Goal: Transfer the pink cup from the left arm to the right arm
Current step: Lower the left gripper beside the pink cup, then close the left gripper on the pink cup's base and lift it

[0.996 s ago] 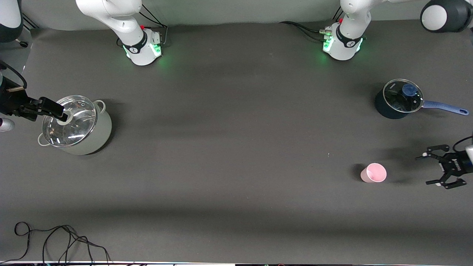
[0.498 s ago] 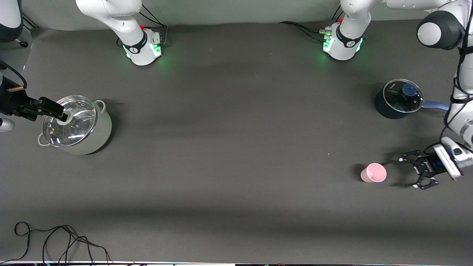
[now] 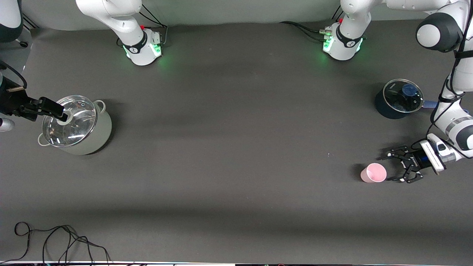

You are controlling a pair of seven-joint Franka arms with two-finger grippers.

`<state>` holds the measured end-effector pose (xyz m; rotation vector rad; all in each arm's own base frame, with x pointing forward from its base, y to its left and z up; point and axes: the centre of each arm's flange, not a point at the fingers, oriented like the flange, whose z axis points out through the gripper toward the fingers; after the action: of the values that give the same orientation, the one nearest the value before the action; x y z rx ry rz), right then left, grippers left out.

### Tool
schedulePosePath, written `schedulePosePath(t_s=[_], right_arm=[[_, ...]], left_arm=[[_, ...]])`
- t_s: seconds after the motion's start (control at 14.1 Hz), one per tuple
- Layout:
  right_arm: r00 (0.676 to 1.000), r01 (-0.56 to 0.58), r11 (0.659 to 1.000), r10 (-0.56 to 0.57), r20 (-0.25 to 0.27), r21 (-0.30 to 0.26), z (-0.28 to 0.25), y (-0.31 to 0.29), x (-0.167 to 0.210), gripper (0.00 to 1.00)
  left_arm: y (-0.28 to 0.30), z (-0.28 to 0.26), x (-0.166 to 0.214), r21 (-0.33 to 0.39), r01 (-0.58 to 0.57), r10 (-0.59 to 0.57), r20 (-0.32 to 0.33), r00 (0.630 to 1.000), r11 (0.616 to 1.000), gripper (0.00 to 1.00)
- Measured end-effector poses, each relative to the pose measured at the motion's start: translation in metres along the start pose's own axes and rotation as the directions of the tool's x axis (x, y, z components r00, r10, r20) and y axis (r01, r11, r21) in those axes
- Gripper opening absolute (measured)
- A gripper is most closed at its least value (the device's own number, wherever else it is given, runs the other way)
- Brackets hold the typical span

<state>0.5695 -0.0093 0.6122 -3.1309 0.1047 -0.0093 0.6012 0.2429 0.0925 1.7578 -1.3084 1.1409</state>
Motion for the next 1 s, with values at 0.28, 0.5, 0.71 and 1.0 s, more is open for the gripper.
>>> schedulePosePath(t_s=[0.28, 0.5, 0.71, 1.0], right_arm=[[1.000, 0.000, 1.000, 0.000, 0.000, 0.000, 0.000, 0.000, 0.000, 1.00], [1.000, 0.000, 1.000, 0.000, 0.000, 0.000, 0.000, 0.000, 0.000, 1.00], [1.000, -0.001, 1.000, 0.001, 0.000, 0.000, 0.000, 0.000, 0.000, 1.00], [1.000, -0.001, 1.000, 0.001, 0.001, 0.000, 0.000, 0.000, 0.000, 1.00]], left_arm=[[0.004, 0.022, 0.004, 0.003, 0.012, -0.012, -0.052, 0.999, 1.000, 1.00], [0.005, 0.038, 0.007, 0.010, 0.000, 0.000, -0.085, 0.996, 1.000, 0.99], [0.006, 0.046, 0.001, 0.022, -0.014, 0.016, -0.095, 0.995, 1.000, 0.99], [0.005, 0.061, -0.002, 0.045, -0.011, 0.014, -0.087, 0.996, 0.999, 1.00]])
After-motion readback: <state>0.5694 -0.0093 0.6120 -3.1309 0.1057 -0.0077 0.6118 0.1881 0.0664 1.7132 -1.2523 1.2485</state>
